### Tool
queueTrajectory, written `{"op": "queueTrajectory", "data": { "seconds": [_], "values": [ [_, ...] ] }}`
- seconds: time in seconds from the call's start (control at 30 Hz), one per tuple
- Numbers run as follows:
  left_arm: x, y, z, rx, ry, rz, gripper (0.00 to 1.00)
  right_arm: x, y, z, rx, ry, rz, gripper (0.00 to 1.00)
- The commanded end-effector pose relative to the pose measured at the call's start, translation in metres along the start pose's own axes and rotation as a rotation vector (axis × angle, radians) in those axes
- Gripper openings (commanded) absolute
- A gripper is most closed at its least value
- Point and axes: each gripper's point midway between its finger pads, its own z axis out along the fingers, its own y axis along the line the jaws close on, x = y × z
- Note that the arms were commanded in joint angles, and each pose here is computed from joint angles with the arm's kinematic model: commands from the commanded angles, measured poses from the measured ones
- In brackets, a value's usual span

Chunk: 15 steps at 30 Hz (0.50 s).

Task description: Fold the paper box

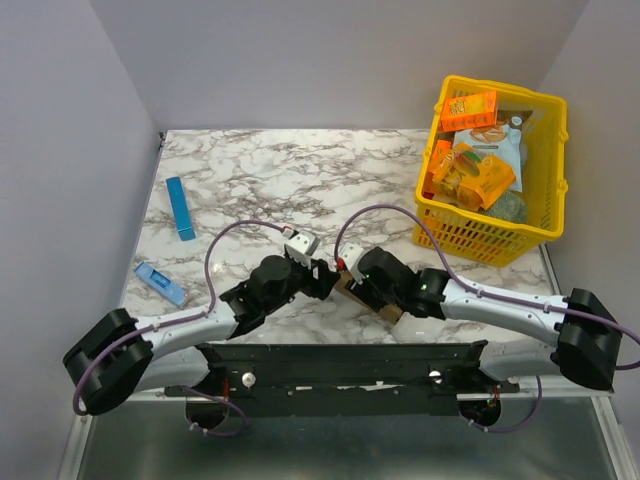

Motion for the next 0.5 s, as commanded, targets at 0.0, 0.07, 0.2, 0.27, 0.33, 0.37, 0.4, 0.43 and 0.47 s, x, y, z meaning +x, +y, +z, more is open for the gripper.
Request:
{"op": "queueTrajectory", "data": {
  "seconds": [0.0,0.07,0.2,0.27,0.33,0.37,0.4,0.43,0.47],
  "values": [
    [-0.011,0.01,-0.019,-0.038,0.01,-0.006,0.77,0.009,0.007,0.008,-0.029,-0.011,-0.031,0.43],
    [-0.014,0.019,-0.026,-0.055,0.002,-0.042,0.8,0.011,0.009,0.008,-0.046,-0.011,-0.05,0.41],
    [-0.009,0.027,-0.032,-0.03,0.034,-0.171,0.83,0.012,0.013,0.007,-0.067,-0.031,-0.088,0.39],
    [-0.007,0.034,-0.03,-0.04,0.05,-0.249,0.85,0.015,0.014,0.007,-0.078,-0.032,-0.13,0.37],
    [-0.005,0.029,-0.028,-0.002,0.076,-0.307,0.85,0.013,0.014,0.006,-0.073,-0.045,-0.155,0.37],
    [-0.005,0.032,-0.024,0.0,0.079,-0.323,0.85,0.014,0.012,0.006,-0.068,-0.048,-0.173,0.37],
    [-0.004,0.032,-0.023,0.009,0.081,-0.335,0.86,0.012,0.012,0.005,-0.073,-0.059,-0.183,0.37],
    [-0.003,0.029,-0.022,0.026,0.087,-0.346,0.86,0.012,0.012,0.005,-0.073,-0.059,-0.19,0.37],
    [-0.002,0.029,-0.018,0.043,0.087,-0.35,0.86,0.011,0.012,0.005,-0.076,-0.061,-0.197,0.37]
  ]
}}
